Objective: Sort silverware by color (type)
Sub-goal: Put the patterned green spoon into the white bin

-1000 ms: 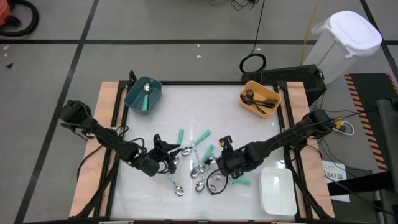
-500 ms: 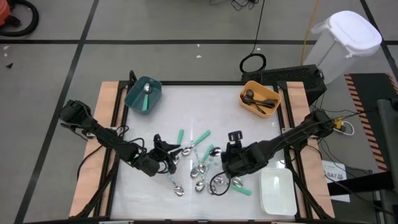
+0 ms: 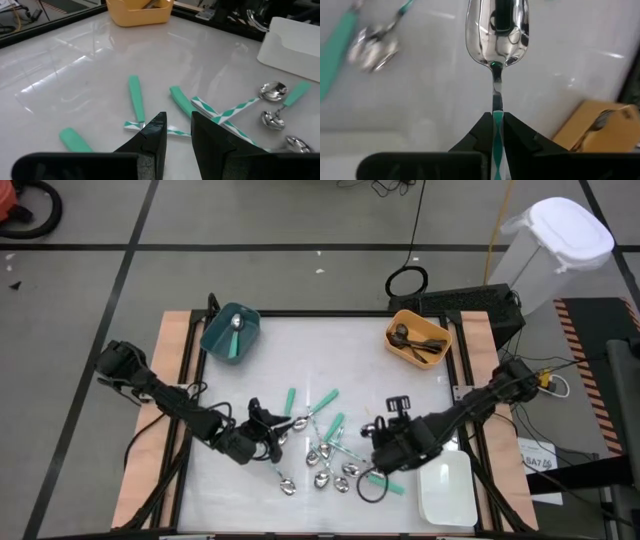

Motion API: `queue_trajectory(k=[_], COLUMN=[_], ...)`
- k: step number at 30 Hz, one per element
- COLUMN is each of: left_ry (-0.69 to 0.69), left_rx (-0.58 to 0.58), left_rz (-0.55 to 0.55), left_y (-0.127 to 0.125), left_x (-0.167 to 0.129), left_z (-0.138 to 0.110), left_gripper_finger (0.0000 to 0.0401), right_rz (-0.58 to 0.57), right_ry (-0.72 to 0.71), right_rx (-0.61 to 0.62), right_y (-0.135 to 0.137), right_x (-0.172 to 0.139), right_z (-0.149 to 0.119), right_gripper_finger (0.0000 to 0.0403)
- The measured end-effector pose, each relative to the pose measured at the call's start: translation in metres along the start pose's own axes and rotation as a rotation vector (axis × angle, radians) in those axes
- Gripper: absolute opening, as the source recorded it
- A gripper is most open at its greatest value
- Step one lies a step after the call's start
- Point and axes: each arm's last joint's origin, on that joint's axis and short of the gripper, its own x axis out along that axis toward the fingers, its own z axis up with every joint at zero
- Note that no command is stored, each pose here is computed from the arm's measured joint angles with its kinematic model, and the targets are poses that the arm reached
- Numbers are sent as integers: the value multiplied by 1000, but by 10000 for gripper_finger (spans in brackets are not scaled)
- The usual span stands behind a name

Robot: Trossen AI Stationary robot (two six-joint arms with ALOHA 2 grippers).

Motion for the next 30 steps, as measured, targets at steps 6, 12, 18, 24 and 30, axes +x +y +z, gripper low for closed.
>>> queue_trajectory(k=[6,12,18,24,30], left_ry=[3,4,3,4,6], left_rx=[-1,-11,-27,-60,-81], left_rz=[-16,-21,-22,-22,-19], left_y=[-3,-4,-4,-4,-4], left_x=[-3,-4,-4,-4,-3], left_z=[-2,-2,-2,-2,-5], left_gripper_finger=[88,88,88,88,88], right_rz=[90,177,225,235,244], right_ry=[27,21,-6,-43,-87], right_rx=[-82,-195,-290,-470,-558], right_y=[31,57,79,102,120], right_x=[-12,-28,-43,-51,-53], right_z=[-17,-40,-65,-87,-103], right_gripper_finger=[21,20,19,21,21])
